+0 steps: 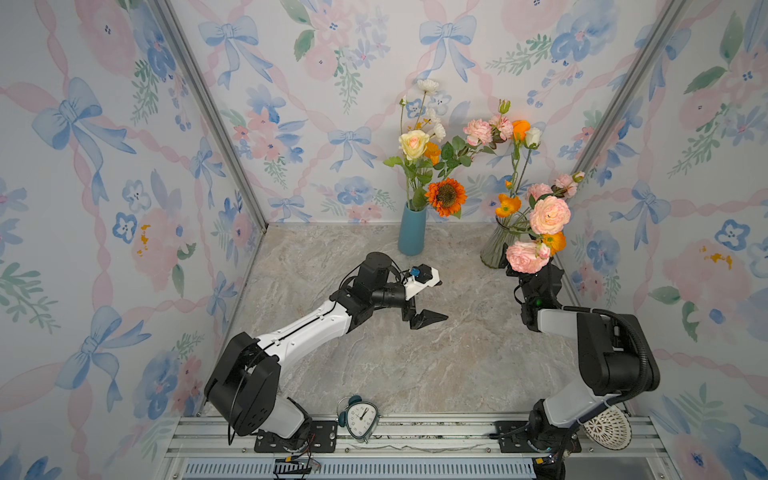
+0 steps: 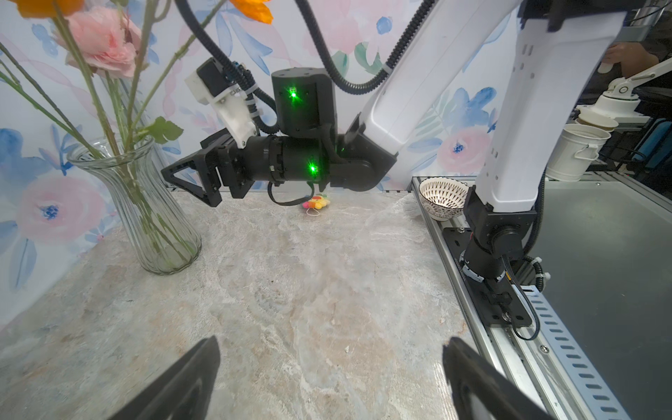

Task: Arrange the flowers into the vase
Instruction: 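Set the glass vase down and open the right gripper, then draw the right gripper back from the glass vase toward the robot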

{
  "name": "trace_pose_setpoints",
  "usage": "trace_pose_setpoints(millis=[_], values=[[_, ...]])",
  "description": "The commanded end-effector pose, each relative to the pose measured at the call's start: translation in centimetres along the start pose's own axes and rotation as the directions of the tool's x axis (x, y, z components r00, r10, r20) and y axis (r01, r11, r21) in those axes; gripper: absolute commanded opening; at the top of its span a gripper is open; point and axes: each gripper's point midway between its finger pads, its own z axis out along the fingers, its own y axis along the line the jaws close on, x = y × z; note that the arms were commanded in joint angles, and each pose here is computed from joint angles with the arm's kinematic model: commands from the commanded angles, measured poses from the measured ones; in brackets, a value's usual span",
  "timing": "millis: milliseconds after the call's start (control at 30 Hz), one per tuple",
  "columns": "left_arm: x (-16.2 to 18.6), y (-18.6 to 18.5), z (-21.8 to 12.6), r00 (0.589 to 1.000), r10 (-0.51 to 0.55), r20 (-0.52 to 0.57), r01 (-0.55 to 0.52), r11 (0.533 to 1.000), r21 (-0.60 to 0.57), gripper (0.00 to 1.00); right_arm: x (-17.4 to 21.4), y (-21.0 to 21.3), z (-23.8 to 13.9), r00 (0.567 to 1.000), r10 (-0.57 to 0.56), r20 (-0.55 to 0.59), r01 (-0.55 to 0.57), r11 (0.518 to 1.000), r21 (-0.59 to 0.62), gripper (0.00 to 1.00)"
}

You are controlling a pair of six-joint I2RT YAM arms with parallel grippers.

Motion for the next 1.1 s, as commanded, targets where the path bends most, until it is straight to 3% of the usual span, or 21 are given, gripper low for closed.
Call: trace_pose_setpoints(millis=[0, 300, 500, 767, 900, 1067], values=[[-1.2, 0.6, -1.3, 0.999, 0.036, 0.03, -0.035, 0.998, -0.05, 0.98, -1.6, 0.5, -1.9, 1.0, 0.025, -0.019, -0.025, 0.999, -0.034, 0.97], [-3.0, 2.4, -4.2, 0.993, 0.096, 0.072, -0.082, 0.979, -0.185, 0.98, -1.2, 3.3, -7.2, 0.974, 0.022, -0.227, -0.062, 0.984, -0.17, 0.97], [-3.7, 2.9, -5.4, 0.989, 0.11, 0.098, -0.086, 0.971, -0.222, 0.98, -0.5, 4.0, -9.2, 0.947, 0.038, -0.32, -0.104, 0.975, -0.194, 0.97], [-4.1, 3.1, -6.0, 0.987, 0.12, 0.105, -0.092, 0.967, -0.238, 0.98, 0.4, 3.4, -11.8, 0.931, 0.048, -0.362, -0.11, 0.982, -0.151, 0.97], [-4.1, 3.2, -6.0, 0.988, 0.115, 0.106, -0.087, 0.968, -0.233, 0.98, 1.8, 1.7, -11.7, 0.893, 0.051, -0.448, -0.084, 0.995, -0.055, 0.97], [-3.8, 3.2, -5.9, 0.989, 0.11, 0.103, -0.084, 0.97, -0.229, 0.98, 3.4, 0.9, -11.1, 0.871, 0.081, -0.485, -0.108, 0.994, -0.028, 0.97]])
